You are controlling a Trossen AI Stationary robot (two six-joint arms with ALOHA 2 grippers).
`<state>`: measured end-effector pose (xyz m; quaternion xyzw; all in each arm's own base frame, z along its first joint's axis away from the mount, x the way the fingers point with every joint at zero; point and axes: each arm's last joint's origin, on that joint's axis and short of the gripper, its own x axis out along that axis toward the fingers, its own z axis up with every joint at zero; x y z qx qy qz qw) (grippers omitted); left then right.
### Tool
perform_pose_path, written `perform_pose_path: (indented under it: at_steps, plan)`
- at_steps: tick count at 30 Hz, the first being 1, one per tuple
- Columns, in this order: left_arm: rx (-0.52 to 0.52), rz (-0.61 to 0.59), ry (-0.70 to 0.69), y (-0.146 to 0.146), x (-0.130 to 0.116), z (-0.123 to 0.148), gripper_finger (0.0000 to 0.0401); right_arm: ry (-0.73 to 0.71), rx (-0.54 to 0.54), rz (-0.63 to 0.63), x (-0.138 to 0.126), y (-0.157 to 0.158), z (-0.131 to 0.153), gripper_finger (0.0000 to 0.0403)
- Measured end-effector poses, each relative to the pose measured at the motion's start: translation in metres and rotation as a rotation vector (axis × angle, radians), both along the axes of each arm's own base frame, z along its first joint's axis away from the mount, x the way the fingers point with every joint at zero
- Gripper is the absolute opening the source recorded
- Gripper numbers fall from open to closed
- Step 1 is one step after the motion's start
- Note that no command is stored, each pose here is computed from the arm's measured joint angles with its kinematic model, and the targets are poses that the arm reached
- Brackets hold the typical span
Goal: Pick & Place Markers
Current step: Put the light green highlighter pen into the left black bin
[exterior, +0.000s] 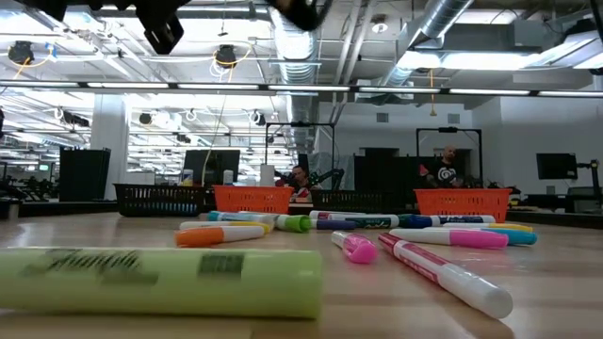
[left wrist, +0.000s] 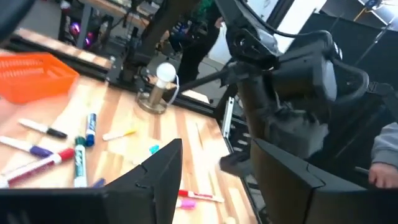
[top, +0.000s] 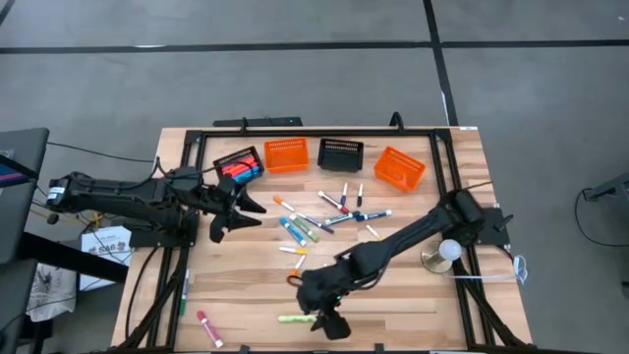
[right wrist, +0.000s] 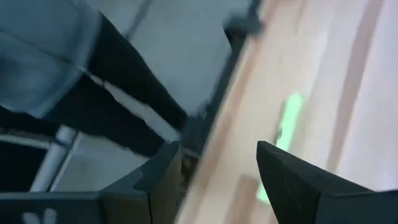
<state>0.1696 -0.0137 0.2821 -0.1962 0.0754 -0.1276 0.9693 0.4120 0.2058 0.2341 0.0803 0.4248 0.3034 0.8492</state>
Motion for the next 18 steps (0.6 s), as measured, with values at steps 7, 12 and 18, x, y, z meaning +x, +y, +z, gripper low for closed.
perform_pose_path:
  at_steps: [7,12,18]
  plan:
    - [-0.011,-0.064,0.012,-0.011,-0.001,-0.001,0.0186,0.057,-0.002,0.023,0.026,0.009,-0.017,0.0181]
    - [-0.007,-0.09,0.01,-0.015,-0.002,-0.001,0.0186,0.098,-0.021,0.016,0.035,0.01,-0.04,0.0178]
    - [0.015,-0.094,0.003,-0.016,-0.002,-0.001,0.0186,0.148,-0.079,-0.043,0.044,-0.004,-0.062,0.0177]
